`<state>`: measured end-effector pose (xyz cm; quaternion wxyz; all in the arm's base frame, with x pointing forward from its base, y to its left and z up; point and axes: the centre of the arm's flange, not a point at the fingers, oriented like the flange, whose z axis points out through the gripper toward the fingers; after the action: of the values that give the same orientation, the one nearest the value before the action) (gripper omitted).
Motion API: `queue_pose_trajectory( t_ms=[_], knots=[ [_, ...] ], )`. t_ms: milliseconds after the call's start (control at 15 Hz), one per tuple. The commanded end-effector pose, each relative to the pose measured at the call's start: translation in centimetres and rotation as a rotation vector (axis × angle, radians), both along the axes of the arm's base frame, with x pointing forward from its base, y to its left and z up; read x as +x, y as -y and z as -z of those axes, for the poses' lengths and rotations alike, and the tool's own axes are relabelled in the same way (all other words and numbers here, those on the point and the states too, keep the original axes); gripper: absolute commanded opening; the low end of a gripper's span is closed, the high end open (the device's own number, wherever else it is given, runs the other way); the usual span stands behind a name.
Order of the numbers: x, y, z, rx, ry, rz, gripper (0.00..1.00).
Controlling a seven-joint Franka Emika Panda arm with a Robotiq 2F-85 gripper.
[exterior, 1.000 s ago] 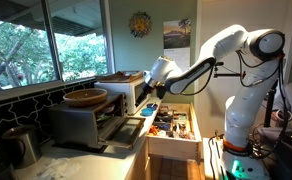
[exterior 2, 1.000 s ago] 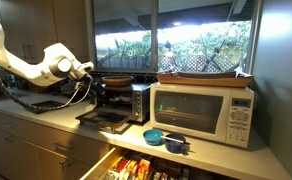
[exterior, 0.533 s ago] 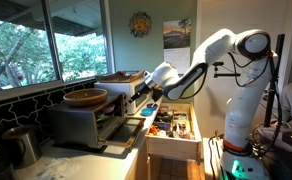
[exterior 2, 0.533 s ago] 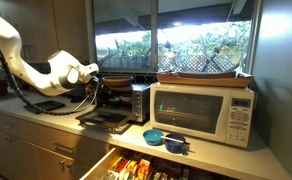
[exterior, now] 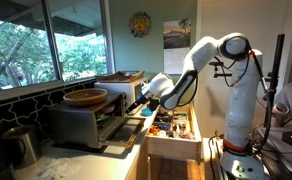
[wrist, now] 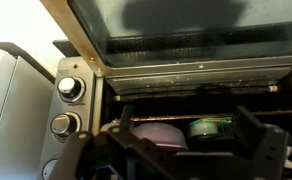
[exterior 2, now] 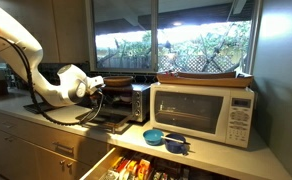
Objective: Pull the oven tray from the oven
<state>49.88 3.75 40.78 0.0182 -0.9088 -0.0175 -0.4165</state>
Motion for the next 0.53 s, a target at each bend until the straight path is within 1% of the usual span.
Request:
queue_pose_trajectory(
  t_ms=[0, 133, 200, 467],
  knots=[
    [0.1, -0.1, -0.1, 0.000, 0.002, -0.001, 1.00],
    [1.2, -0.6, 1.0, 0.011, 0.007, -0.012, 1.00],
    [2.4, -1.1, 1.8, -0.005, 0.031, -0.014, 1.00],
    [5.0, -0.6, 1.9, -0.017, 0.088, -0.039, 1.00]
  ],
)
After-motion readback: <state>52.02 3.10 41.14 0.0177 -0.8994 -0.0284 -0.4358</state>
